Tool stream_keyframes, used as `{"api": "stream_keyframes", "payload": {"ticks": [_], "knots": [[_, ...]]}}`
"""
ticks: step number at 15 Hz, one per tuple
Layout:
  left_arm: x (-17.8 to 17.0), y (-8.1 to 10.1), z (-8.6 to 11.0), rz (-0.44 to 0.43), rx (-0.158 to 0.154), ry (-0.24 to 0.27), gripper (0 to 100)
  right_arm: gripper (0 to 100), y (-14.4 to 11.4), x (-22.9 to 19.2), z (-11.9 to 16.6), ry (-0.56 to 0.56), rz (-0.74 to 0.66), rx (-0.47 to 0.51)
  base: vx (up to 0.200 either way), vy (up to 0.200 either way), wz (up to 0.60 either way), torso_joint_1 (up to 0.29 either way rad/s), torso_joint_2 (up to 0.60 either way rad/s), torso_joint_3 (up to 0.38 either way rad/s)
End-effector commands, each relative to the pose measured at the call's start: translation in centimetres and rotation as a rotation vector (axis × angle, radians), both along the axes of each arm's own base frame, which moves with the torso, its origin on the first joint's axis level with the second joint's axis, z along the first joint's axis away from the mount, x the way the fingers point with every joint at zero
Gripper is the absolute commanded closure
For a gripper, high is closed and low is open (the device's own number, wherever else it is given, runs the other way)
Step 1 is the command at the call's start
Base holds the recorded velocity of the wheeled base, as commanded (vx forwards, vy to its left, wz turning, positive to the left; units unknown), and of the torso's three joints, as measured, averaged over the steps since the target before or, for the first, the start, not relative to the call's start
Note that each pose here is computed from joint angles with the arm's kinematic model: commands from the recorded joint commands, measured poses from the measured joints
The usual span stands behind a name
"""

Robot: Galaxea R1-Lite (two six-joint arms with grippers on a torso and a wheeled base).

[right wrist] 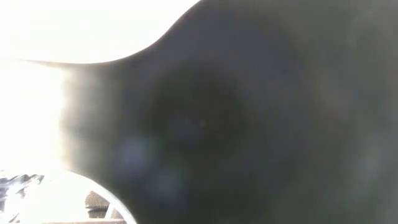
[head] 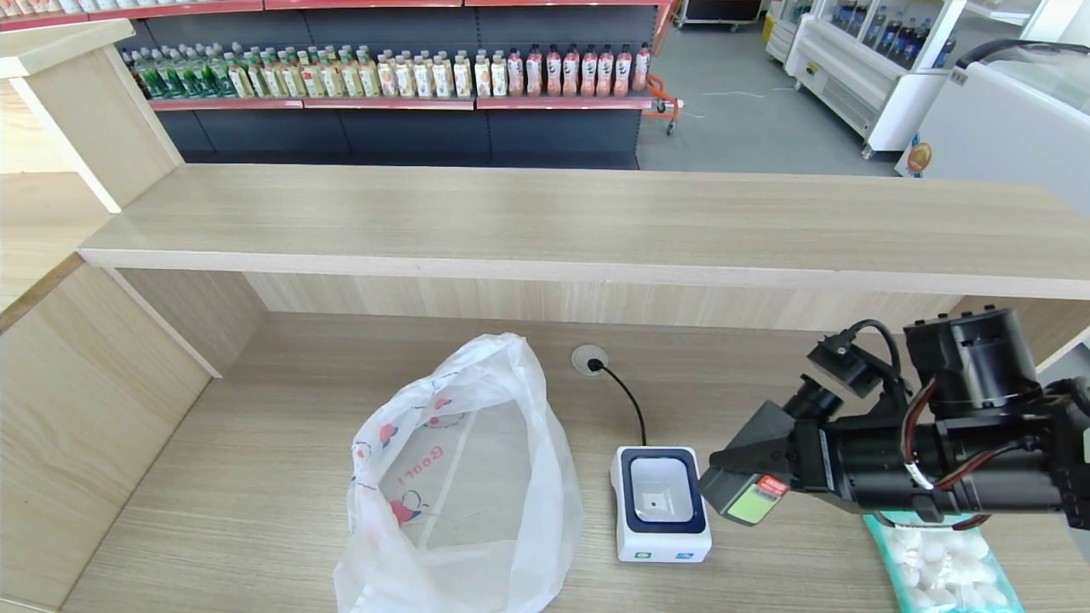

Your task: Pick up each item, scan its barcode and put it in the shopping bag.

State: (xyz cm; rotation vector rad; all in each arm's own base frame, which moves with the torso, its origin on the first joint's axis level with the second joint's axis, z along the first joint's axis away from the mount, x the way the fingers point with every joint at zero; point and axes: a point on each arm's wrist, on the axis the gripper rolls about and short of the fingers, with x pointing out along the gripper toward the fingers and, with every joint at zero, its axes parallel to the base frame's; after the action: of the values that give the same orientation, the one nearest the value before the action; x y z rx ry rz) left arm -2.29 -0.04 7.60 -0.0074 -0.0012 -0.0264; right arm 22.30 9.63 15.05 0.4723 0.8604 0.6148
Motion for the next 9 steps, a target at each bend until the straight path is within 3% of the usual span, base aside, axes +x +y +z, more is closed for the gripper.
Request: {"api": "stream_keyframes", "payload": {"ticks": [1, 9], "knots": [[0.0, 0.0, 0.0, -0.001, 0.0, 0.0, 0, 100, 0.6, -0.2, 0.4, -0.032, 0.007, -0.019, 0.0, 0.0, 0.0, 0.0, 0.0, 0.0], [0.0, 0.0, 0.0, 0.0, 0.0, 0.0, 0, 100, 0.6, -2.1, 2.0, -0.114, 0.04, -0.009, 0.0, 0.0, 0.0, 0.0, 0.0, 0.0]]}}
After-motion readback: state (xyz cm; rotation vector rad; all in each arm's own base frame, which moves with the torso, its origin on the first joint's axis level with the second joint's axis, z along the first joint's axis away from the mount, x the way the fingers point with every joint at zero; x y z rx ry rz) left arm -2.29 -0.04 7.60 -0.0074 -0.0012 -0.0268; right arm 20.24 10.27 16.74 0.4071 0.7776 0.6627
